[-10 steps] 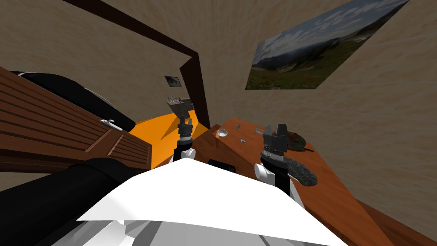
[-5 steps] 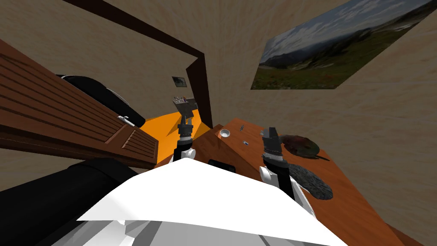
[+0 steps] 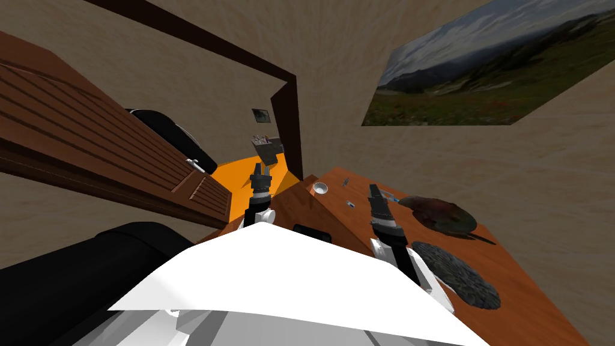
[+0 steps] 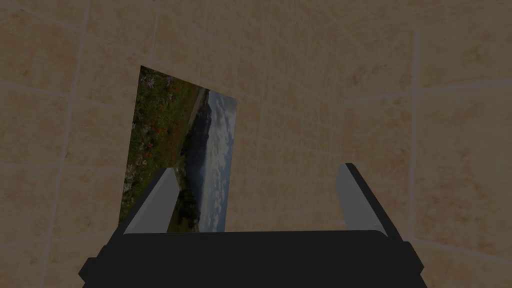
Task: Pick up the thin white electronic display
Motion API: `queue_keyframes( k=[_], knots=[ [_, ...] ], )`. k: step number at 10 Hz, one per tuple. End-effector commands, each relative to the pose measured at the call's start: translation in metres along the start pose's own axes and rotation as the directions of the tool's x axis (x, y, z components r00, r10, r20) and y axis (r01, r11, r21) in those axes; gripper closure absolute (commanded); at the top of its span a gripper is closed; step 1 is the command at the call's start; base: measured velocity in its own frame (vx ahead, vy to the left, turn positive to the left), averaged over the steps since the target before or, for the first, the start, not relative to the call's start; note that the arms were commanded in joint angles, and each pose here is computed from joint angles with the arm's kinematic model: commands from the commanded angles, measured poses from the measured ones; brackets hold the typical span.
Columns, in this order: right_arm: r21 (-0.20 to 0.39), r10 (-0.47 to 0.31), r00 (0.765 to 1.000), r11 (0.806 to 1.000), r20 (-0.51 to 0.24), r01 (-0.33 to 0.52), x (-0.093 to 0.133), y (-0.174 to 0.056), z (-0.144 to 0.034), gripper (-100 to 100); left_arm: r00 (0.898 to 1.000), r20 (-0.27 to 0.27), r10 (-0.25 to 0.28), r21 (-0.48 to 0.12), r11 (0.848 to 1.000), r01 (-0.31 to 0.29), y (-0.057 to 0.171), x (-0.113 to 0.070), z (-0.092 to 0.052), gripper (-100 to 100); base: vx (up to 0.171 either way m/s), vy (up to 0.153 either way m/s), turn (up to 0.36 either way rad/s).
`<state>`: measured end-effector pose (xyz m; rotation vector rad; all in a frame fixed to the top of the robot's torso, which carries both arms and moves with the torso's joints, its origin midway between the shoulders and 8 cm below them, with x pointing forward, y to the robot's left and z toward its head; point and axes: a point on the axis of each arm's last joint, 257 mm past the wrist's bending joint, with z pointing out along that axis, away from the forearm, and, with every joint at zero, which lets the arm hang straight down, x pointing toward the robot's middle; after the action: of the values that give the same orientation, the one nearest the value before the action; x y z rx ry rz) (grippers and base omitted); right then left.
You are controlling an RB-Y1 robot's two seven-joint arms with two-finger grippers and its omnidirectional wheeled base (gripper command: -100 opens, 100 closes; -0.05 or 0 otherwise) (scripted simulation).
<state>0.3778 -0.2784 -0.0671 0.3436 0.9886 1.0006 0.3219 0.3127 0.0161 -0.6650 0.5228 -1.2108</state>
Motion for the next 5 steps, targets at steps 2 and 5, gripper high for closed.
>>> queue_keyframes(
  k=[2,5],
  knots=[
    [0.038,-0.045,0.997,0.998,-0.058,0.047,0.006,-0.024,-0.009,-100,1.000,0.000,0.000,0.000,1.000,0.000,0.000,0.000,0.000,0,0.008,0.009,0.134],
    [0.084,-0.115,0.979,0.988,-0.168,0.130,0.021,-0.059,-0.027,-100,1.000,0.000,0.000,0.000,1.000,0.000,0.000,0.000,0.000,0,0.014,0.011,0.176]
  ],
)
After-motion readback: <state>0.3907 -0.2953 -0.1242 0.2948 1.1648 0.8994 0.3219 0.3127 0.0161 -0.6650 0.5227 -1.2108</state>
